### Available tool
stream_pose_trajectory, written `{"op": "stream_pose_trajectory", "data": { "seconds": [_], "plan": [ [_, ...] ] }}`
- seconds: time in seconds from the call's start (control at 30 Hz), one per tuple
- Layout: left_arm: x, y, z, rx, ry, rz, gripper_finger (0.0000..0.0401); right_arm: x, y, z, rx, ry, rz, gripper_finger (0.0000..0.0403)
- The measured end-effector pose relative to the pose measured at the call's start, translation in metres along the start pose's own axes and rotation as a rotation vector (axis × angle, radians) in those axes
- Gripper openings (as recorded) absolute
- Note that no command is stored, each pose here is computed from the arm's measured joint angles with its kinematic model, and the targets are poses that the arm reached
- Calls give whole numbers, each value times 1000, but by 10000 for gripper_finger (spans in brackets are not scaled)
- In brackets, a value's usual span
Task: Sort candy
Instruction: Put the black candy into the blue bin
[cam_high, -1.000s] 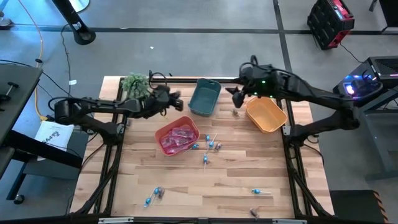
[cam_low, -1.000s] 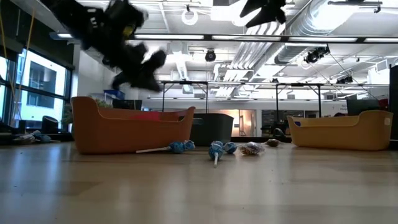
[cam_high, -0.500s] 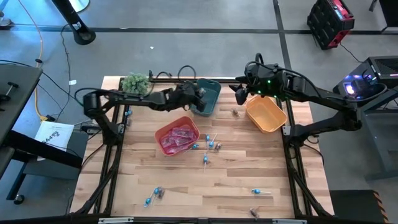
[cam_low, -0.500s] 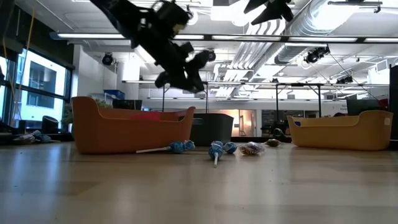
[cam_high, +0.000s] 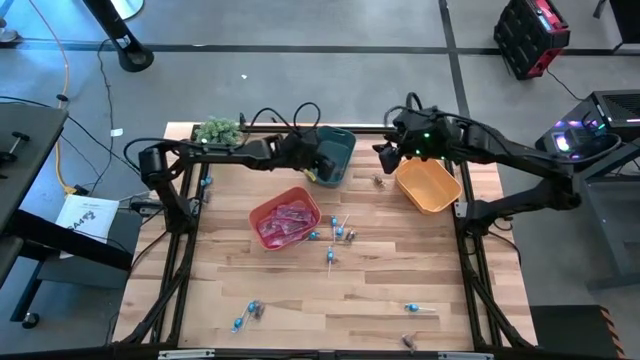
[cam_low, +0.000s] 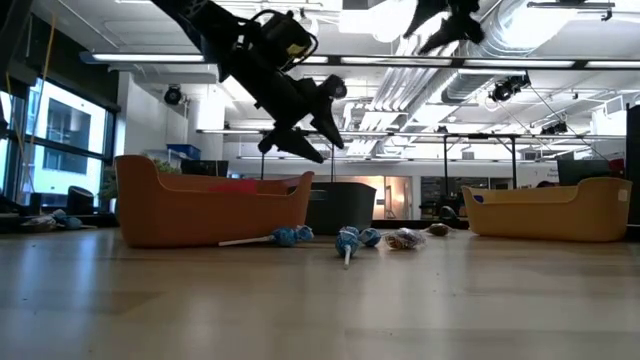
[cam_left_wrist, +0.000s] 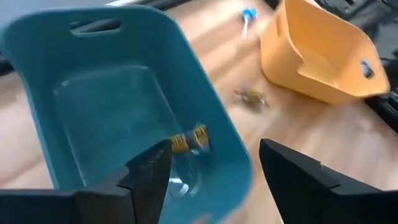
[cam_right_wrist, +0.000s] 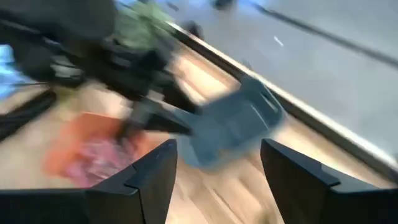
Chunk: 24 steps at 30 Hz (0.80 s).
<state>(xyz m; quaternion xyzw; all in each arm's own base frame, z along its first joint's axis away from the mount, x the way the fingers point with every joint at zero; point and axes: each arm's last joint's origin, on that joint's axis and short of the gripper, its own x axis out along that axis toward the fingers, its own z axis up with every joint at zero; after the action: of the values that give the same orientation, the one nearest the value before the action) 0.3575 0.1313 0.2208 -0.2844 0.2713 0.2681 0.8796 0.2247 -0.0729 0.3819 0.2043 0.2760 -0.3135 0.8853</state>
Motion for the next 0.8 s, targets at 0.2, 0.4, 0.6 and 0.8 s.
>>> {"op": "stream_pose_trajectory", "data": {
  "seconds": [0.2,0.4,0.6,0.8],
  "plan": [
    [-44,-14,19,54,-57,-148,238,50,-16,-18,55,329,-173,227],
    [-126,-24,47,99,-297,-229,239,128,-20,-33,-33,516,-209,227],
    [-185,-21,47,89,-419,-254,239,183,-32,-67,-136,790,-292,227],
    [-210,-23,40,77,-458,-254,239,208,-40,-85,-214,915,-300,227]
  ]
}}
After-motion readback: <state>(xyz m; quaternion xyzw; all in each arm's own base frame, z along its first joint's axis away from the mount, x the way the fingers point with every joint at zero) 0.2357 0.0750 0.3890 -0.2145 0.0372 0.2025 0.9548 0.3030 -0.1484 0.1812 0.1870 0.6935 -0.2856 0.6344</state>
